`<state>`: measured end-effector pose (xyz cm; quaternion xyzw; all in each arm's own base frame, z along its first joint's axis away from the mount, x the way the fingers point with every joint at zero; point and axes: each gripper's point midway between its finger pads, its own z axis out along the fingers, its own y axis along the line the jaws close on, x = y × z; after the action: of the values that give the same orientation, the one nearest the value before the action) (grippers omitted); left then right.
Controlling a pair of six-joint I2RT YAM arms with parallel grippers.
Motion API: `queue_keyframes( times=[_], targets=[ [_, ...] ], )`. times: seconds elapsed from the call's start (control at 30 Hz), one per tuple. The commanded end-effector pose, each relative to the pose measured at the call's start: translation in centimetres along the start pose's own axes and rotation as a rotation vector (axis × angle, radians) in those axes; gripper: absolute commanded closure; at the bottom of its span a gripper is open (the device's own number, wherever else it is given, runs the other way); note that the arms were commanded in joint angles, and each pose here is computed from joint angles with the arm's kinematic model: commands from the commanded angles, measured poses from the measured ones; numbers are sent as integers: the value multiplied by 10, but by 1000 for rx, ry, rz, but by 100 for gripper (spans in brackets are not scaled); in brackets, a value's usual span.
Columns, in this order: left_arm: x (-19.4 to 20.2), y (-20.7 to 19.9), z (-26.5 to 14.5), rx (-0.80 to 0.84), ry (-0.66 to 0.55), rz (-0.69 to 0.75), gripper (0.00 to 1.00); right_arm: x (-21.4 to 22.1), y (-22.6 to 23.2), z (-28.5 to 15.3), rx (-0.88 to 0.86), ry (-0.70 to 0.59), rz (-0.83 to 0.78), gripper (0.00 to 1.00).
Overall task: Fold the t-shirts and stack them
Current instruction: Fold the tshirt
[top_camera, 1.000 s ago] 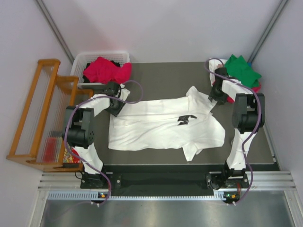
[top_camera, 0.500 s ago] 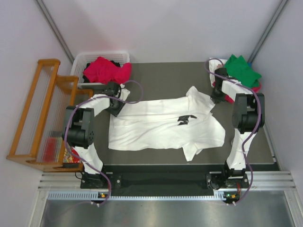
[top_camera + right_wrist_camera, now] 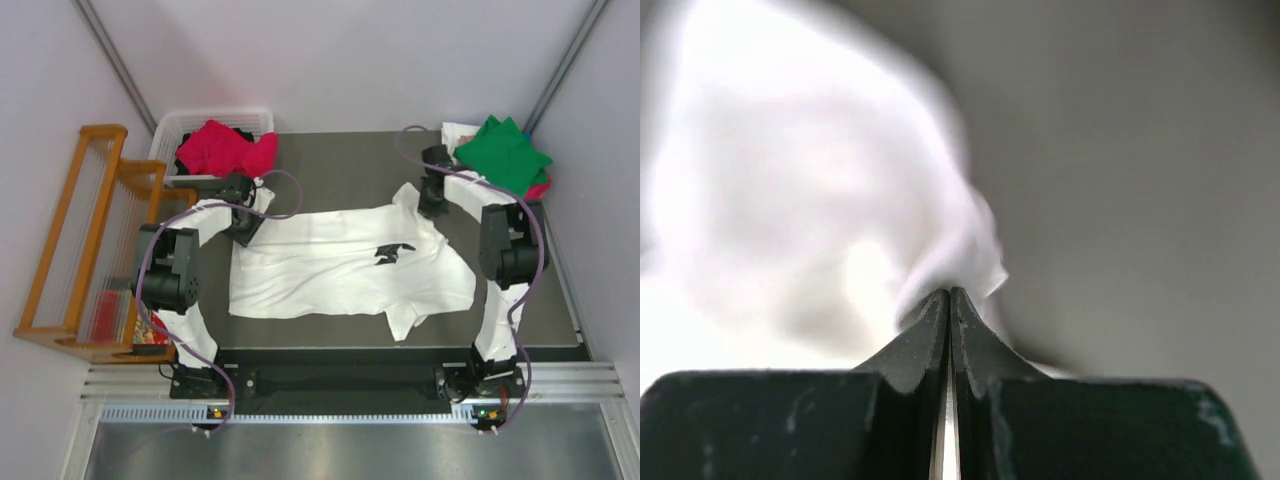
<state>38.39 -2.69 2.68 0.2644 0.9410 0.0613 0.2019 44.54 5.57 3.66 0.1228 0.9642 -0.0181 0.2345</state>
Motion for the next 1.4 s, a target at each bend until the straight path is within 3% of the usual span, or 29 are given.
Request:
queue_keyframes(
  times=[0.0,0.13,0.3,0.37,0.47,0.53,1.03,1.37],
  targets=[
    [11,-2,1,6,39,-5,59,-7,100,-67,-201,-132,-246,100],
    [12,-5,2,14,44,-4,59,8,143,-93,-234,-154,-364,100],
    [12,-6,2,16,41,-9,59,12,158,-108,-249,-162,-415,100],
    [12,-7,2,17,42,-9,59,14,155,-106,-229,-159,-421,85],
    [13,-6,2,12,43,-7,59,17,145,-98,-176,-149,-417,73],
    [12,-6,2,12,43,-6,59,21,139,-94,-149,-140,-421,56],
    [18,-9,4,19,56,5,60,-17,62,-101,-65,-200,-216,58],
    [12,-5,-1,9,46,8,60,-9,57,-94,-98,-173,-175,62]
  ],
)
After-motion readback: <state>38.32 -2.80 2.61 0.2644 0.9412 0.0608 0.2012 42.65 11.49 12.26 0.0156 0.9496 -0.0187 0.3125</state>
